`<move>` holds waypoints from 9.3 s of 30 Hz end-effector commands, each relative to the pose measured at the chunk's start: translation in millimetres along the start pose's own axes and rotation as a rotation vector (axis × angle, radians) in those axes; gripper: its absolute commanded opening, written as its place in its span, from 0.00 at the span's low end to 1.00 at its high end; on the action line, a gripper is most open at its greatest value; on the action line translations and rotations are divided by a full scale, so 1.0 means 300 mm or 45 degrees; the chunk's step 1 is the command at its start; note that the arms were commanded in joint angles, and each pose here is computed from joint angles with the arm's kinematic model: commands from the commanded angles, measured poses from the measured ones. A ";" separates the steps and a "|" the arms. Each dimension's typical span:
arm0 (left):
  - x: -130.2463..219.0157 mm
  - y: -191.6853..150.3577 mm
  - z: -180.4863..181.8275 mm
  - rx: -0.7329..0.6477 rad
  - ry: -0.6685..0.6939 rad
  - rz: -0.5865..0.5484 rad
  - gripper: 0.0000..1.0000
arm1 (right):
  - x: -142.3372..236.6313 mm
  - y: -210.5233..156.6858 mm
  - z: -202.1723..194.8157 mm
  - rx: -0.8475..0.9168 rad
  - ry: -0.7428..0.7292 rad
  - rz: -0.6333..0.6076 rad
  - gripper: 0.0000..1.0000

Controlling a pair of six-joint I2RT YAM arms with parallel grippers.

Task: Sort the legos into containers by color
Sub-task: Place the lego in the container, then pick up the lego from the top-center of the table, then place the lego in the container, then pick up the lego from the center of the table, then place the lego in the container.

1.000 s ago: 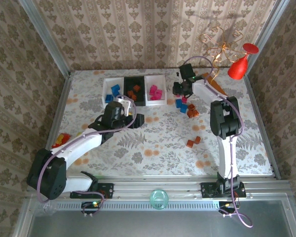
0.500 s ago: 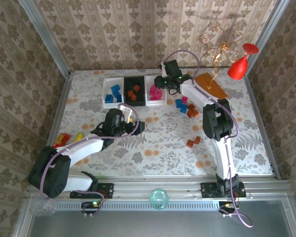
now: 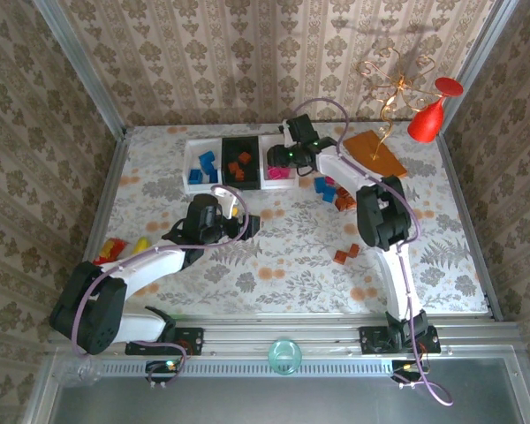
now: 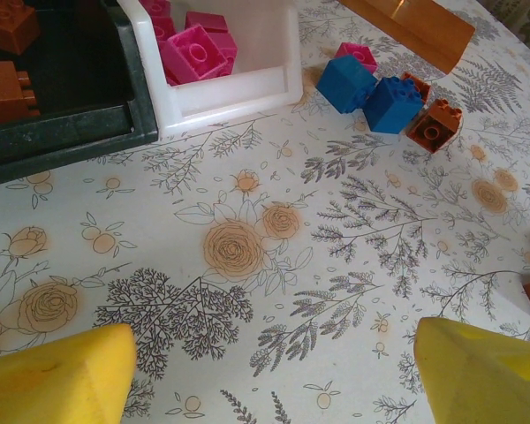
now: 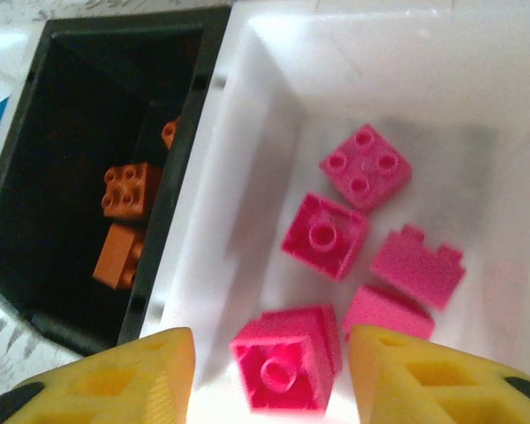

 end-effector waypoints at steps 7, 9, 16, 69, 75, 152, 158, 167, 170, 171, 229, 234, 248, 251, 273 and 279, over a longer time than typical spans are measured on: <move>0.020 0.023 -0.038 -0.045 -0.096 -0.048 0.84 | 0.273 -0.022 -0.188 -0.068 -0.267 -0.171 0.61; 0.016 0.022 -0.045 -0.043 -0.113 -0.045 0.84 | 0.280 -0.049 -0.254 -0.127 -0.323 -0.133 0.62; 0.011 0.020 -0.059 -0.051 -0.127 -0.037 0.84 | 0.243 -0.100 -0.401 -0.238 -0.449 -0.027 0.61; 0.042 0.035 -0.080 -0.064 -0.138 -0.060 0.84 | 0.188 -0.117 -0.406 -0.184 -0.348 0.094 0.30; 0.050 0.034 -0.066 -0.057 -0.075 -0.076 0.84 | 0.296 -0.052 -0.254 -0.091 -0.243 -0.113 0.30; -0.049 0.006 -0.218 -0.170 -0.280 0.017 0.86 | 0.115 -0.393 -0.265 -0.188 -0.521 0.000 0.68; -0.049 0.005 -0.219 -0.179 -0.276 0.018 0.86 | 0.108 -0.373 -0.284 -0.146 -0.617 0.009 0.68; -0.060 -0.002 -0.214 -0.175 -0.266 0.036 0.86 | 0.140 -0.334 -0.282 -0.070 -0.671 -0.005 0.67; -0.061 -0.003 -0.214 -0.177 -0.267 0.039 0.86 | 0.131 -0.333 -0.293 -0.068 -0.680 0.009 0.67; -0.061 -0.003 -0.213 -0.177 -0.265 0.039 0.86 | 0.125 -0.331 -0.296 -0.066 -0.680 0.017 0.67; 0.350 0.005 0.263 0.277 0.721 -0.469 0.94 | 0.084 -0.199 0.610 0.194 0.295 -0.227 0.27; 0.351 -0.002 0.275 0.281 0.757 -0.459 0.94 | 0.022 -0.169 0.632 0.194 0.293 -0.257 0.27; 0.361 -0.001 0.270 0.289 0.741 -0.477 0.94 | -0.203 -0.025 0.618 0.210 0.308 -0.377 0.27; 0.361 0.000 0.266 0.284 0.726 -0.476 0.94 | -0.247 0.004 0.609 0.217 0.291 -0.391 0.32; 0.225 0.061 0.123 0.102 0.223 -0.342 0.94 | 0.140 0.010 0.430 0.294 0.137 -0.381 0.64; 0.123 0.059 -0.022 -0.082 0.012 -0.215 0.93 | 0.308 -0.177 0.046 0.106 -0.250 -0.246 0.70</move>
Point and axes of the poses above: each hand's point on the last joint's axis, 136 mm out from that joint toward the fingers, its own x axis back along the fingers, its own z axis along the line the jaws close on, y = z × x, the point moved 8 cm from there along x, back along the fingers, and after that the axes turned 2 degrees about x, right-handed, at the moved point
